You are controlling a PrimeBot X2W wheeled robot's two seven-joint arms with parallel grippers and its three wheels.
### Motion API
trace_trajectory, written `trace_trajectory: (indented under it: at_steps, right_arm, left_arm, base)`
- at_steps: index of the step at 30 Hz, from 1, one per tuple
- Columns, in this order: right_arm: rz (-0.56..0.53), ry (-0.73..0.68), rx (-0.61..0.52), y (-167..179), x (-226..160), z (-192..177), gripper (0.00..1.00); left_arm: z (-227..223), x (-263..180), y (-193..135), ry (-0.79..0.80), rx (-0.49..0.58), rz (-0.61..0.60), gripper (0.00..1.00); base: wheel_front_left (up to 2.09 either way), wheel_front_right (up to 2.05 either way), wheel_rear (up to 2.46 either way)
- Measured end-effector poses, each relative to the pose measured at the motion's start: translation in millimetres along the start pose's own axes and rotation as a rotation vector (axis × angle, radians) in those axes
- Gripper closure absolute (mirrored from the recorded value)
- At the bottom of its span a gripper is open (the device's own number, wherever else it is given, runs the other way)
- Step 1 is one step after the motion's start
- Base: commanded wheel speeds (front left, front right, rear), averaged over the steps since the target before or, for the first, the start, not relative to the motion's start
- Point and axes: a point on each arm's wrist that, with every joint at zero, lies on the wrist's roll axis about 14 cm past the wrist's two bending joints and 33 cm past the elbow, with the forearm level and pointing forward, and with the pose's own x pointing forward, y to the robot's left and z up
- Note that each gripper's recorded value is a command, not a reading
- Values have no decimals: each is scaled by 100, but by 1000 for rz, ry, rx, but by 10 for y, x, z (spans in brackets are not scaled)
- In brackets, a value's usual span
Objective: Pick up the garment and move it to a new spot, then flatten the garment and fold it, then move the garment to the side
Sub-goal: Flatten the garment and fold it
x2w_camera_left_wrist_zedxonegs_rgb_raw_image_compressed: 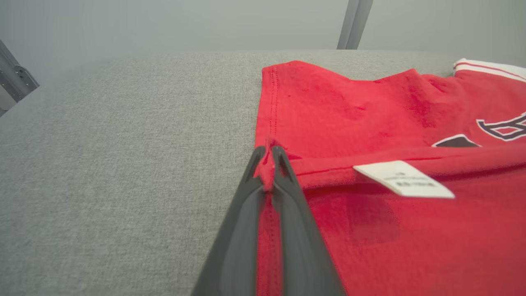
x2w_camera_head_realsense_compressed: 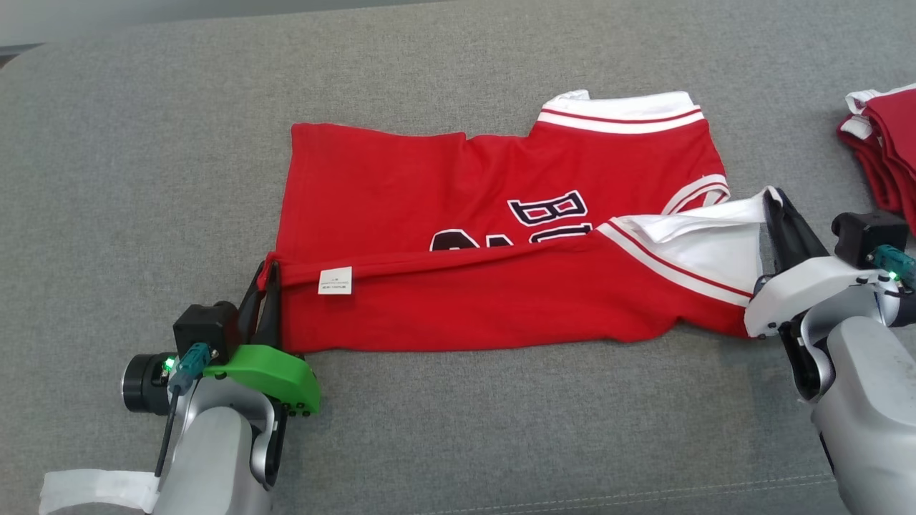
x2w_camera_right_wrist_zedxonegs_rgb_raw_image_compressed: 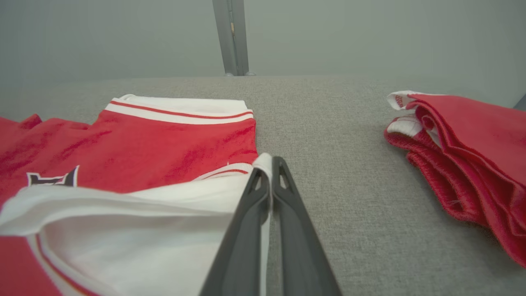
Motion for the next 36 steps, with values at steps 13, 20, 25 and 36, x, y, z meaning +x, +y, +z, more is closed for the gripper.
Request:
trace_trajectory:
  at_steps: [13,20,25,36]
  right_arm:
    - [-15,46,61,23,-317,-277,0]
    - [-15,122,106,96,-611,-584,0]
    - [-12,169,107,151,-617,-734,0]
    - [39,209,101,300,-561,-833,100]
  left_arm:
    - [73,-189,195,-50,-78,101,0]
    - [-89,-318,111,-10,-92,85,0]
    - [-96,-321,71,-7,-85,67,0]
    - [-109,-370,65,-2,-108,58,0]
  base:
    - [0,0,0]
    - [0,0,0]
    - [0,0,0]
    - [0,0,0]
